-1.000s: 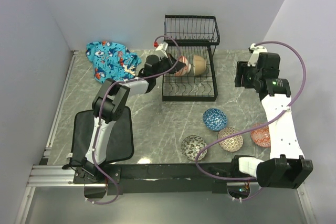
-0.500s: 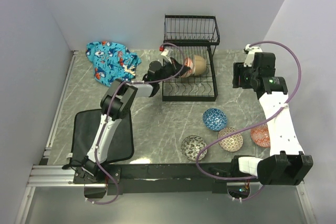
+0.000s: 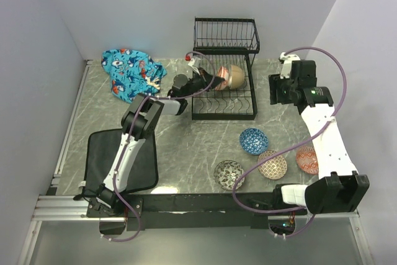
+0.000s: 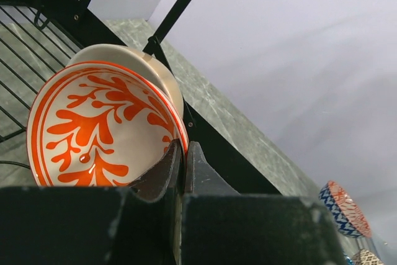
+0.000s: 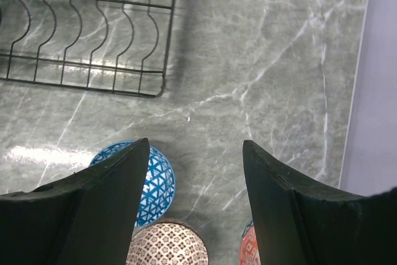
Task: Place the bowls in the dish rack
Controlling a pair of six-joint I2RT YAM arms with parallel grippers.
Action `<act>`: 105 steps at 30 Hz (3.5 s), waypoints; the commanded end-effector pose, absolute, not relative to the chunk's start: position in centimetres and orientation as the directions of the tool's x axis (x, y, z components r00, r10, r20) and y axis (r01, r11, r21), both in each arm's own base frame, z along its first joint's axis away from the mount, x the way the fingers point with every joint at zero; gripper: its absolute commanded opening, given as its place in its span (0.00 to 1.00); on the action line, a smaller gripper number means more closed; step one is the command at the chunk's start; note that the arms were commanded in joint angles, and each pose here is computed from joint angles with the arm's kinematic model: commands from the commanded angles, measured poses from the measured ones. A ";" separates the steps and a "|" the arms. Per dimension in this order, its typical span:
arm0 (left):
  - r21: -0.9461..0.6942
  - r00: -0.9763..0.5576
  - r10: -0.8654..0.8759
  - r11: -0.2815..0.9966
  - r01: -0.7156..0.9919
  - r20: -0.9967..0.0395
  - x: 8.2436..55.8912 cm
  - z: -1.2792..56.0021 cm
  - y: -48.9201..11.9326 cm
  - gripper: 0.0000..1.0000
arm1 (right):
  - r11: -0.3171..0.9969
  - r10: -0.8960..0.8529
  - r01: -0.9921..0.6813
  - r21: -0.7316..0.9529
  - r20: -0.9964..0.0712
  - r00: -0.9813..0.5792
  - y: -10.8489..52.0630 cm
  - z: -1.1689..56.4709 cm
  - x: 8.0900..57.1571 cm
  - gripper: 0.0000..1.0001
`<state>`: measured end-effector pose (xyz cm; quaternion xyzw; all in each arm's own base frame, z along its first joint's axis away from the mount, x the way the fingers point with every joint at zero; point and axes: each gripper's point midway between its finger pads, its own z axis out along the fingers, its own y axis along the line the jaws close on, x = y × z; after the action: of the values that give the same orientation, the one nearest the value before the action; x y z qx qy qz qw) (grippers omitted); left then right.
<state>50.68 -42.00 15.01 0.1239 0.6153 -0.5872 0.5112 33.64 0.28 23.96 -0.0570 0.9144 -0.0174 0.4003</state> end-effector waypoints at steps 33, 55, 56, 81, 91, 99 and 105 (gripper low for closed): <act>-0.748 -0.562 -0.587 0.119 0.653 -0.583 51.5 16.1 -43.8 0.01 | 0.950 -0.312 -0.218 -0.223 -0.718 -0.622 3.9 25.0 34.8 0.70; -0.740 -0.509 -0.599 0.227 0.633 -0.619 52.9 16.3 -41.7 0.33 | 0.953 -0.301 -0.214 -0.214 -0.739 -0.603 4.2 25.7 35.5 0.70; -0.736 -0.507 -0.594 0.228 0.638 -0.624 52.7 16.5 -41.7 0.34 | 0.953 -0.301 -0.213 -0.214 -0.741 -0.601 4.2 25.7 35.5 0.70; -0.752 -0.642 -0.405 0.463 0.469 -0.651 44.7 15.8 -35.3 0.50 | 0.977 -0.205 -0.160 -0.144 -0.850 -0.485 3.0 28.3 32.3 0.71; -0.449 -0.478 -0.056 0.452 0.771 -0.877 39.3 17.8 -34.9 0.50 | 0.977 -0.186 -0.181 -0.115 -0.874 -0.449 3.2 27.8 29.3 0.71; 0.049 0.069 0.367 -0.063 0.997 -0.928 24.9 16.2 -32.5 0.52 | 0.978 -0.180 -0.169 -0.121 -0.902 -0.392 2.7 28.5 26.8 0.71; 0.326 0.500 0.330 -0.460 0.826 -0.801 16.9 14.7 -31.2 0.56 | 0.982 -0.152 -0.163 -0.093 -0.905 -0.398 2.5 27.5 25.8 0.71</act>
<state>22.79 -33.03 18.55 0.6550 0.5055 -0.3624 0.4290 26.08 2.42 27.36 -0.1043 0.8430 -0.0063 0.5277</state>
